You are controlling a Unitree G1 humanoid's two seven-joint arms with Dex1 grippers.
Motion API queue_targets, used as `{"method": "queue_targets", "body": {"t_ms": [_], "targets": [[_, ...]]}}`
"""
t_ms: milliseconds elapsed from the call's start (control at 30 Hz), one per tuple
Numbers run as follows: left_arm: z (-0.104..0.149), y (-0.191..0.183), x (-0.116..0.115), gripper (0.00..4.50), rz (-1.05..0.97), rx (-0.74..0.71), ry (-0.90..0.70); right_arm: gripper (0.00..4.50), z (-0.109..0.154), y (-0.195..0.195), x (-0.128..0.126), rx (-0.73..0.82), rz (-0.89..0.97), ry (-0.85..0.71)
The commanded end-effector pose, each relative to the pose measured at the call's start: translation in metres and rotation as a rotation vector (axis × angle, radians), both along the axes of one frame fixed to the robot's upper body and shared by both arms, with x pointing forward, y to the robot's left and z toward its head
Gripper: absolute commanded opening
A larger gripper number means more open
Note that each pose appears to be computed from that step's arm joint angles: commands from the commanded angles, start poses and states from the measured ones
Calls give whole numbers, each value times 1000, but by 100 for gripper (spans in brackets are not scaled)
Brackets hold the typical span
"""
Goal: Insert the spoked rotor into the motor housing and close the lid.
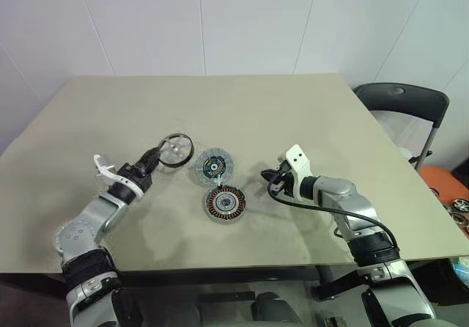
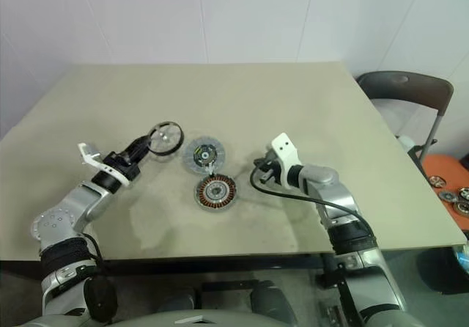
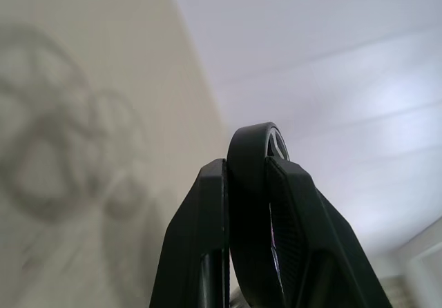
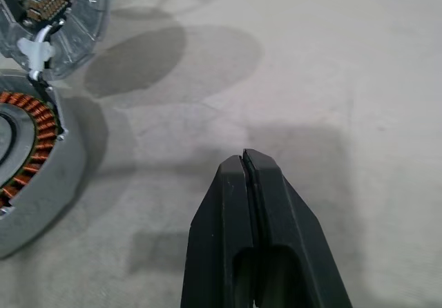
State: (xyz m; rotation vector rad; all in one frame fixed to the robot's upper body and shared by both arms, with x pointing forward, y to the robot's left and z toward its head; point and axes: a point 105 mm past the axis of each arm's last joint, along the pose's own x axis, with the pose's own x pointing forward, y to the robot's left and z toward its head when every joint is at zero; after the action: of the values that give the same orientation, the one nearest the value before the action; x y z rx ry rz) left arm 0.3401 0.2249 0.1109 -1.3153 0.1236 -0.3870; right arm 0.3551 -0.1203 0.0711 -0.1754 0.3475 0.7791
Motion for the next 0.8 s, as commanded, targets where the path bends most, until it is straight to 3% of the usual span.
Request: {"method": "queue_targets", "body": {"t_ms": [33,200,400,633,800], "targets": [[25,-14,-1,51,-62,-17,-84,0,14,-11,6,7,-23,-52],[35,-59,-10,51,-263,32,-132,0,8,-24,3,-38,-10,-12],[47,-90,-22,51,-422,72,-190,0,-2,-29,-23,-66,108,102],[29,-97,-42,51,-546,212,-158,0,26,-2,-67,114,352,183],[12,-96,-52,51,-609,299,-121,0,35,4,-76,120,398,187]]}}
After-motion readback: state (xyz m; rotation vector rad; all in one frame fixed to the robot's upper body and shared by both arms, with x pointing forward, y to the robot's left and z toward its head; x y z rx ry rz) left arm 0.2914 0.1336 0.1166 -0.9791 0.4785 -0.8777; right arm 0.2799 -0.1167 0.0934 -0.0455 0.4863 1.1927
